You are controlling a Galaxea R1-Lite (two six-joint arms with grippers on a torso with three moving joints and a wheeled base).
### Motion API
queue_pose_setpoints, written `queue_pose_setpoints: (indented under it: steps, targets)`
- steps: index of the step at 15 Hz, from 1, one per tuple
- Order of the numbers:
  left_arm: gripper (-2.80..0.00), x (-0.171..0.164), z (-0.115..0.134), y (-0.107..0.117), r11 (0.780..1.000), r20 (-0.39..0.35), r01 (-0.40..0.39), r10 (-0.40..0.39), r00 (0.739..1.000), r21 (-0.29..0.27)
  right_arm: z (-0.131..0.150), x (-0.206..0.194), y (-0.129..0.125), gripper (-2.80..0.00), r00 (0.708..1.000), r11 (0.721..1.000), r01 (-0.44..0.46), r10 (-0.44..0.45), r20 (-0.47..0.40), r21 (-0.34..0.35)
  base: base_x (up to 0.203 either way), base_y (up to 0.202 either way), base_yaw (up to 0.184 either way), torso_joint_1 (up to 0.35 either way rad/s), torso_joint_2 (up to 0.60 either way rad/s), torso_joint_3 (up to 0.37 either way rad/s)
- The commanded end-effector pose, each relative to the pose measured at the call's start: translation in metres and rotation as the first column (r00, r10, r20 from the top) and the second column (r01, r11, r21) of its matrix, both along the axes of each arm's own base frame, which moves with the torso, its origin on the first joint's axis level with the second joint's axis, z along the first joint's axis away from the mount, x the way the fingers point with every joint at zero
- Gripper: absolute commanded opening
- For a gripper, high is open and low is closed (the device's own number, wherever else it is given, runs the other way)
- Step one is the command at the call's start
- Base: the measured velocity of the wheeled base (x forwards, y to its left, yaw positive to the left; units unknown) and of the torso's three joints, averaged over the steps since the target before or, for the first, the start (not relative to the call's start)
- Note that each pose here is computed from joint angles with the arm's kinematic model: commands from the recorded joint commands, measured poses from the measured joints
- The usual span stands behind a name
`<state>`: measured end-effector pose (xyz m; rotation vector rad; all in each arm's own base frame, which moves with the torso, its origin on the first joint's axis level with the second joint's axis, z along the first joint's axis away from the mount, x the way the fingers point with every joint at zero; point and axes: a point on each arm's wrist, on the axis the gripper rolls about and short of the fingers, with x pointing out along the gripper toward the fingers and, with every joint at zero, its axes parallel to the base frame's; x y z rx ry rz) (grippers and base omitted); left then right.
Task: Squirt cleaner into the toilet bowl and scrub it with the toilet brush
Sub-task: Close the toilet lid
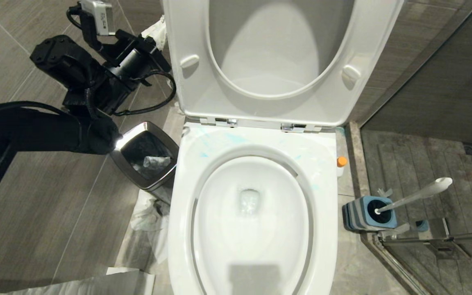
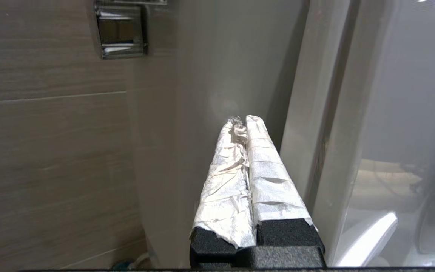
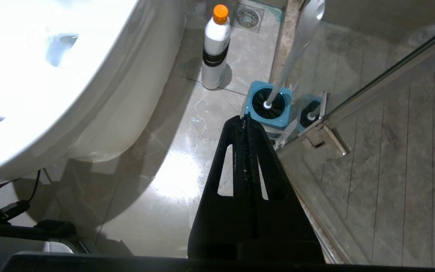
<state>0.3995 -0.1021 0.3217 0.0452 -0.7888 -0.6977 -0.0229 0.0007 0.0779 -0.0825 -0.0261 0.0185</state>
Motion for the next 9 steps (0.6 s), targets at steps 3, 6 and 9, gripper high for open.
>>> queue_pose_setpoints:
  steps: [3,6,9]
  targets:
    - [-2.80,0.004,-0.007,-0.012,0.999,-0.009,0.035,-0.035,0.999,0.001,-0.003,0.001,0.000,-2.80,1.000,1.000,0.000,0.000,-0.011,-0.001,0.000,0.000,0.000,0.000,0.00,0.000]
    - [-2.80,-0.003,-0.001,-0.014,0.995,0.010,0.089,-0.089,0.996,0.044,-0.003,0.001,0.000,-2.80,1.000,1.000,0.000,0.000,-0.011,-0.001,0.000,0.000,0.000,0.000,0.00,0.000]
    - [-2.80,-0.023,-0.002,-0.009,0.989,-0.057,0.136,-0.133,0.989,0.054,-0.003,0.001,0.000,-2.80,1.000,1.000,0.000,0.000,-0.010,-0.001,0.000,0.000,0.000,0.000,0.00,0.000]
